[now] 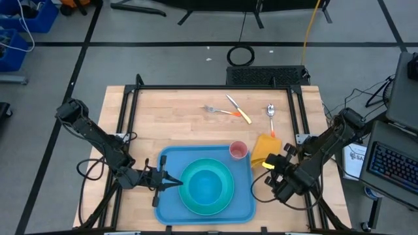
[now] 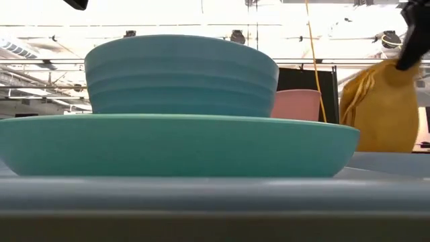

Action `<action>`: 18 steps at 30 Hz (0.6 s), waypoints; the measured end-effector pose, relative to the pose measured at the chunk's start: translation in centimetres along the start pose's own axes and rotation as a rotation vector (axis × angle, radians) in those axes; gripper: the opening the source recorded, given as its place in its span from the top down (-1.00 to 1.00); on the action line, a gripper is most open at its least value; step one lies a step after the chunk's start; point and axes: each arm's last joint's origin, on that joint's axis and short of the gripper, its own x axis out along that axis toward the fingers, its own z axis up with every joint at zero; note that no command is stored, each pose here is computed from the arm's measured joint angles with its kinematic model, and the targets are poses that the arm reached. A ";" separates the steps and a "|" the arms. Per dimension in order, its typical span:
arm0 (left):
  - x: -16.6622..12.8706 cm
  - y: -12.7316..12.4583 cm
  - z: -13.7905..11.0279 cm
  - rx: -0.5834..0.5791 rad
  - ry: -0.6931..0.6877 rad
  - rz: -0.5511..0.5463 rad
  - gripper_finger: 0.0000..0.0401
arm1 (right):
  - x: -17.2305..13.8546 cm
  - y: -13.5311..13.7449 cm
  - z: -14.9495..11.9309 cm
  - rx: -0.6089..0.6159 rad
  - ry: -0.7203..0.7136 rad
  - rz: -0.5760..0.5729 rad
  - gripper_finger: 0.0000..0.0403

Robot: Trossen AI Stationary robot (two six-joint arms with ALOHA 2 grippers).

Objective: Set up tray
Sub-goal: Put the yellow table napkin on the blue tray to the left of the green plate

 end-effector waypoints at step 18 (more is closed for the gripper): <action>0.0 0.0 -0.1 0.000 0.005 0.000 0.97 | 1.1 -4.0 5.2 0.102 0.074 -0.143 1.00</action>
